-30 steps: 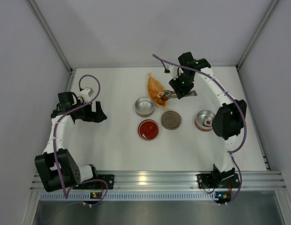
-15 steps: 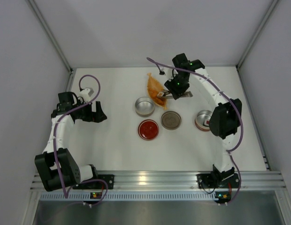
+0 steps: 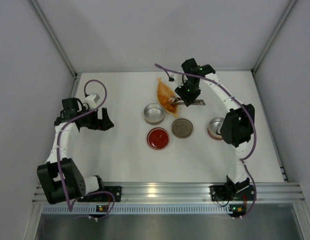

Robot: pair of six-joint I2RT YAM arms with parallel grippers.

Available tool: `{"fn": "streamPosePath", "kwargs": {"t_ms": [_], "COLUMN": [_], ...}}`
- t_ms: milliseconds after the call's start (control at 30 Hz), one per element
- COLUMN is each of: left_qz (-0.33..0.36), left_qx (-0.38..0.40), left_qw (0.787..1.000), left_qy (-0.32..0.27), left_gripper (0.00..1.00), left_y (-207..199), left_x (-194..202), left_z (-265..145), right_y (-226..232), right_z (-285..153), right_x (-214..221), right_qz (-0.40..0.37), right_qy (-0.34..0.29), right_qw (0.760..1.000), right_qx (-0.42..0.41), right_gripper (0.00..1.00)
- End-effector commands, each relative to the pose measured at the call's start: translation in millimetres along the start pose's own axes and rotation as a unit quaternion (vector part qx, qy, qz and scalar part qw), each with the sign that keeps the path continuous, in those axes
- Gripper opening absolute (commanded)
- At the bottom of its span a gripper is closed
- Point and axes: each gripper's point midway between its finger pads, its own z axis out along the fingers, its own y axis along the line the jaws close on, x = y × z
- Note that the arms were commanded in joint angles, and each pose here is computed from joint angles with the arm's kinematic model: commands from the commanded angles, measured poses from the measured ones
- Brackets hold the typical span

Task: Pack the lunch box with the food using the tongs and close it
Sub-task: Pick up the fake food from the plate.

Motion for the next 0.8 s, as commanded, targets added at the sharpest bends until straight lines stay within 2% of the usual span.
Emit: {"fn": "streamPosePath", "kwargs": {"t_ms": [0,167,500,633,767], "left_qz": [0.017,0.015,0.021,0.023,0.028], "left_qx": [0.002,0.000,-0.002,-0.003,-0.003], "left_qw": [1.000,1.000,0.999,0.999,0.999], "left_qy": [-0.022,-0.024,-0.031,-0.035,-0.038], "left_gripper": [0.98,0.98,0.98,0.98,0.98], "left_y": [2.6,3.1,-1.3,-2.9,-4.7], "left_x": [-11.8,-12.6,-15.3,-17.3,-19.1], "left_z": [1.8,1.0,-5.7,-8.4,-11.0], "right_y": [-4.8,-4.4,2.9,3.6,7.8], "right_z": [-17.0,-39.2,-108.6,-131.4,-157.6], "right_x": [-30.3,-35.4,-44.2,-31.2,2.2], "right_qz": [-0.013,-0.014,-0.004,0.003,0.010], "right_qy": [-0.050,-0.073,-0.150,-0.161,-0.160], "right_qw": [0.998,0.997,0.988,0.986,0.987], "right_qx": [0.023,0.029,0.036,0.034,0.025], "right_gripper": [0.33,0.27,0.23,0.19,0.19]}}
